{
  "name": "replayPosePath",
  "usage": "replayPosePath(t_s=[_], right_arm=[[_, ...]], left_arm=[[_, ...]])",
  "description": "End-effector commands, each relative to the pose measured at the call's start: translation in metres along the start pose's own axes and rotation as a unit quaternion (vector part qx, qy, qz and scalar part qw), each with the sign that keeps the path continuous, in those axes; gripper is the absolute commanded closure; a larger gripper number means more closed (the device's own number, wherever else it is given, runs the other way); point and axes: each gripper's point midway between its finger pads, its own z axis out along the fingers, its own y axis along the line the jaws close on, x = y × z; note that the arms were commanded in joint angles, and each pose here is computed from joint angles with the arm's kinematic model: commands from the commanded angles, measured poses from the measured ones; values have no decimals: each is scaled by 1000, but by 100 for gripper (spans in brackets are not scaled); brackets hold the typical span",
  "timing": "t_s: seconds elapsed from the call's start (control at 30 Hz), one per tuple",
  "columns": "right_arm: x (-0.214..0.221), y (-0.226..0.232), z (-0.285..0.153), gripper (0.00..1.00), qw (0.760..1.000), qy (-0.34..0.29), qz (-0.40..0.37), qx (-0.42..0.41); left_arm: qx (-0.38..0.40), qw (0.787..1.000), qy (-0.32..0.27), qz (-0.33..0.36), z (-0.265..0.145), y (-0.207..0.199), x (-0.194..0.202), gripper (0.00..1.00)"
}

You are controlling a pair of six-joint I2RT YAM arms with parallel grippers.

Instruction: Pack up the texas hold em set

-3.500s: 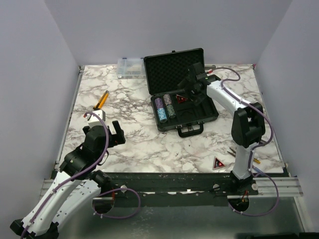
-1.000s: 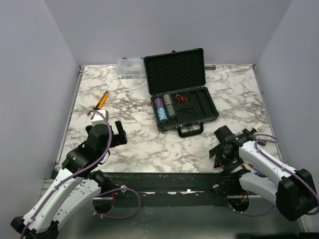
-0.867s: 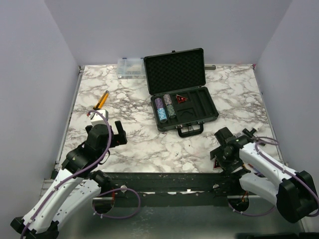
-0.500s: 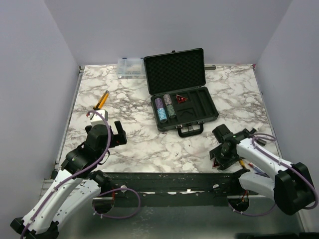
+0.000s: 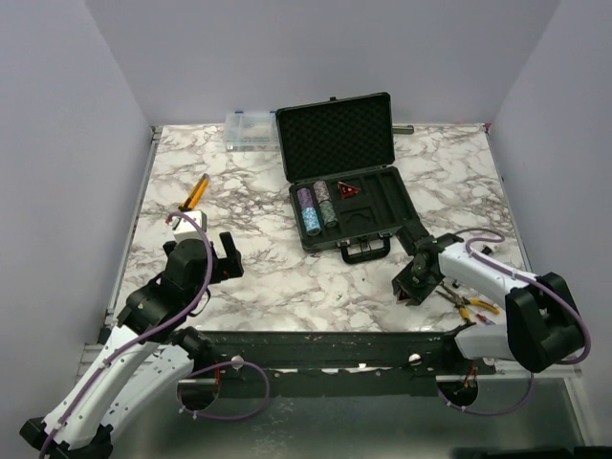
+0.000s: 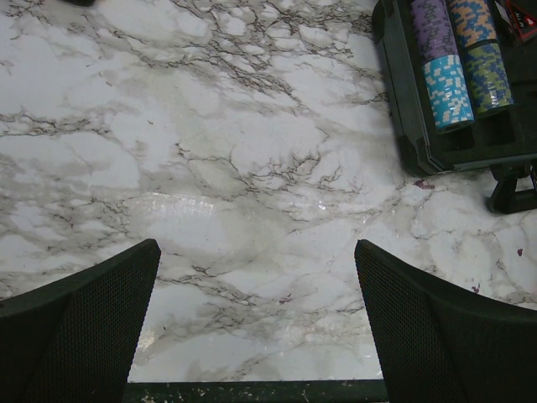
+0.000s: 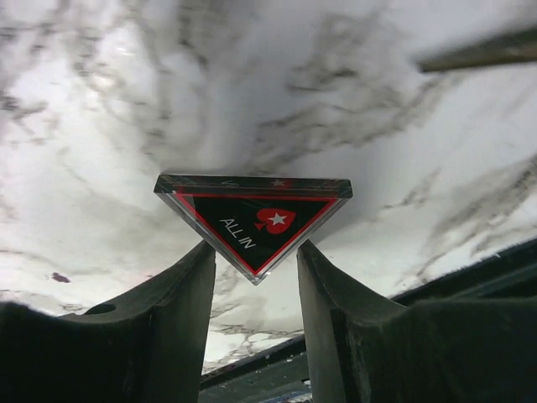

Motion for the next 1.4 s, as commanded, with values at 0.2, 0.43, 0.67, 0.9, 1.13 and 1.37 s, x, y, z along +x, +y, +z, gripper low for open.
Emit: replayPosePath(t_s=[0.2,0.43,0.67,0.9,1.13,1.37], right_arm=[[-31,50,3,34,995,-59,-61,-60],[-32,38,-7,12,997,-65,12,-43],[-41,44,-14,11,991,-83,92,-49],[-42,47,-7,13,986,-80,145,-20],[-50,49,-4,15,981,-96,169,-8],[-57,50,1,19,979,-111,172,18]], left_arm=[[0,1000,-5,-1,0,0,-2,2],[-3,1000,-4,0,1,1,-2,2],[-2,1000,-2,2,1,0,-2,2],[-2,1000,0,2,1,0,-1,2],[-1,1000,-1,2,1,0,-1,2],[-1,1000,-2,1,1,0,-2,2]])
